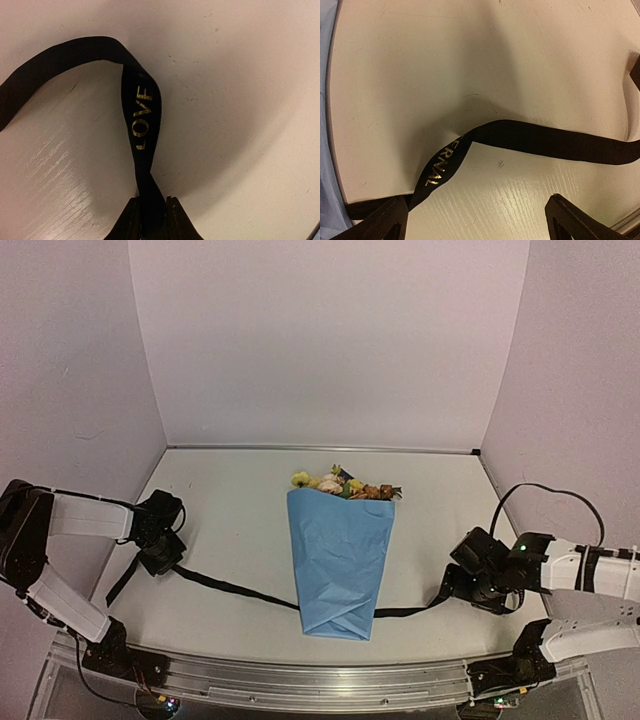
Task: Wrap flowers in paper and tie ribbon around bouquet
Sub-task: Pick up the left side of the ribbon at the center of the board.
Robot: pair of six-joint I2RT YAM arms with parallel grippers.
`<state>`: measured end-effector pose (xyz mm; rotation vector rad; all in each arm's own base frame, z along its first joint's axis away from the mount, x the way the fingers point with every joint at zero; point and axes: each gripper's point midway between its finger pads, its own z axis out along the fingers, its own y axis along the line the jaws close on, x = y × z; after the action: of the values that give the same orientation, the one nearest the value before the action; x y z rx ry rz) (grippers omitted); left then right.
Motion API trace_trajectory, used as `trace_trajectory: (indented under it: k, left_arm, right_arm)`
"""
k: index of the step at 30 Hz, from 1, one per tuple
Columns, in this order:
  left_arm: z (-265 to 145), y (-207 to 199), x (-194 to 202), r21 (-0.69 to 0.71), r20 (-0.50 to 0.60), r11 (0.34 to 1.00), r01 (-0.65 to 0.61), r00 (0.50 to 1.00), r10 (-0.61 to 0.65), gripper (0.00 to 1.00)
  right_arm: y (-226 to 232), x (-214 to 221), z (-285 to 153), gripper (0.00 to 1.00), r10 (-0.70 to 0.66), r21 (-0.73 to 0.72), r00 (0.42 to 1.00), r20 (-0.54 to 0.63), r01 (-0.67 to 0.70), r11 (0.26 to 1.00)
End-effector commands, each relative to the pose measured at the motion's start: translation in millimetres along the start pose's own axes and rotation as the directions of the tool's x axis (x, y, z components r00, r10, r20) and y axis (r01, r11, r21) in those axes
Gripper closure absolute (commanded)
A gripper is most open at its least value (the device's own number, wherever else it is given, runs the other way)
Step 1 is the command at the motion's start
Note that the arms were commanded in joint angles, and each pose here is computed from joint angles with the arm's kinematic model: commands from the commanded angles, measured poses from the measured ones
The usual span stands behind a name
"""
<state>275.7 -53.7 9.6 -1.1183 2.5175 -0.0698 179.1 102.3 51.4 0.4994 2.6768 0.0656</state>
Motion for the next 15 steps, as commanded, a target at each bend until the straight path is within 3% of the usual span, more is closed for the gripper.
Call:
trace_trajectory:
  k: [1, 4, 8, 15]
  left_arm:
    - [-1, -9, -5, 0.043, 0.02, 0.999, 0.002, 1.0, -0.003, 0.88]
    - [-4, -13, -8, 0.064, 0.029, 0.998, -0.006, 1.0, 0.004, 0.99]
    - [-7, -15, -9, 0.091, 0.039, 0.996, -0.008, 0.999, 0.005, 1.0]
    - [-15, -14, -14, 0.108, 0.069, 0.994, -0.016, 0.998, 0.008, 1.0]
  right_arm:
    - [-5, -8, 6, 0.02, 0.09, 0.056, 0.995, 0.042, -0.092, 0.994]
    - [0, -11, 11, 0.02, 0.15, 0.053, 0.987, 0.052, -0.153, 0.987]
    - [10, -18, 19, 0.05, 0.192, 0.045, 0.978, 0.077, -0.196, 0.98]
    - [3, -24, 33, 0.21, 0.225, 0.074, 0.966, 0.129, -0.236, 0.969]
